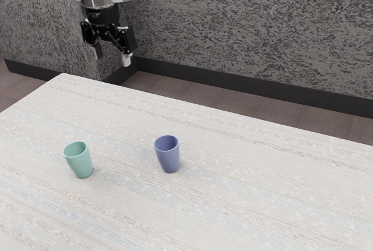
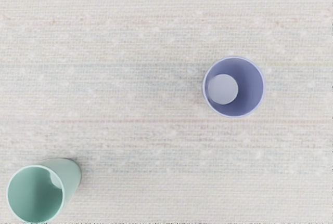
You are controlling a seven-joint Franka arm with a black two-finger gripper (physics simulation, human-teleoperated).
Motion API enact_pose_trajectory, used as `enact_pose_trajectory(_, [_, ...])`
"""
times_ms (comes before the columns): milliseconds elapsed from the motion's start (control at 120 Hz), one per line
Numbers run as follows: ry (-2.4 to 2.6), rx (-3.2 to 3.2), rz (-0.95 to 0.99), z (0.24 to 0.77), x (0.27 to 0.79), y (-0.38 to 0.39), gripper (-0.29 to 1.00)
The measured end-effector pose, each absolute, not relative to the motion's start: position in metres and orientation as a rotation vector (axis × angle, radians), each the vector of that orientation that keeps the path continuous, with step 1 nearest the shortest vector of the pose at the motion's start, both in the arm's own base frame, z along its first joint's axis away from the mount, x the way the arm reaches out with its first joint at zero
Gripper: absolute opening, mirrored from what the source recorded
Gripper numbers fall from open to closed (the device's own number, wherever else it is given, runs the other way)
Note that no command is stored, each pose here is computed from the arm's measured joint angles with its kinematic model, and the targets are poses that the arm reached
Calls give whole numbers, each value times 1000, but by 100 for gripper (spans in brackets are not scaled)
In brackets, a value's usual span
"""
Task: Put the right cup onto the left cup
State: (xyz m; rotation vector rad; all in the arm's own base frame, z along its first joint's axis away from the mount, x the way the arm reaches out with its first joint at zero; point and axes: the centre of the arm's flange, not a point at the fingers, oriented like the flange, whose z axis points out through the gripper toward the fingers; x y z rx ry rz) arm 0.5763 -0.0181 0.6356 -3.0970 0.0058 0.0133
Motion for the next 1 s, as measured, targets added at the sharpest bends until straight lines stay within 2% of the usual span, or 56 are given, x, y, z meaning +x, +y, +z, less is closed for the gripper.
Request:
enact_pose_trajectory(158, [-10, -3102, 89, 612, 584, -17, 70])
enact_pose_trajectory(308, [84, -3087, 176, 547, 602, -58, 70])
enact_pose_trajectory(475, [163, -3069, 153, 490, 623, -94, 70])
enact_pose_trajectory(625, [135, -3080, 163, 439, 626, -85, 70])
enact_pose_trajectory(1000, [26, -3111, 115, 378, 621, -47, 70])
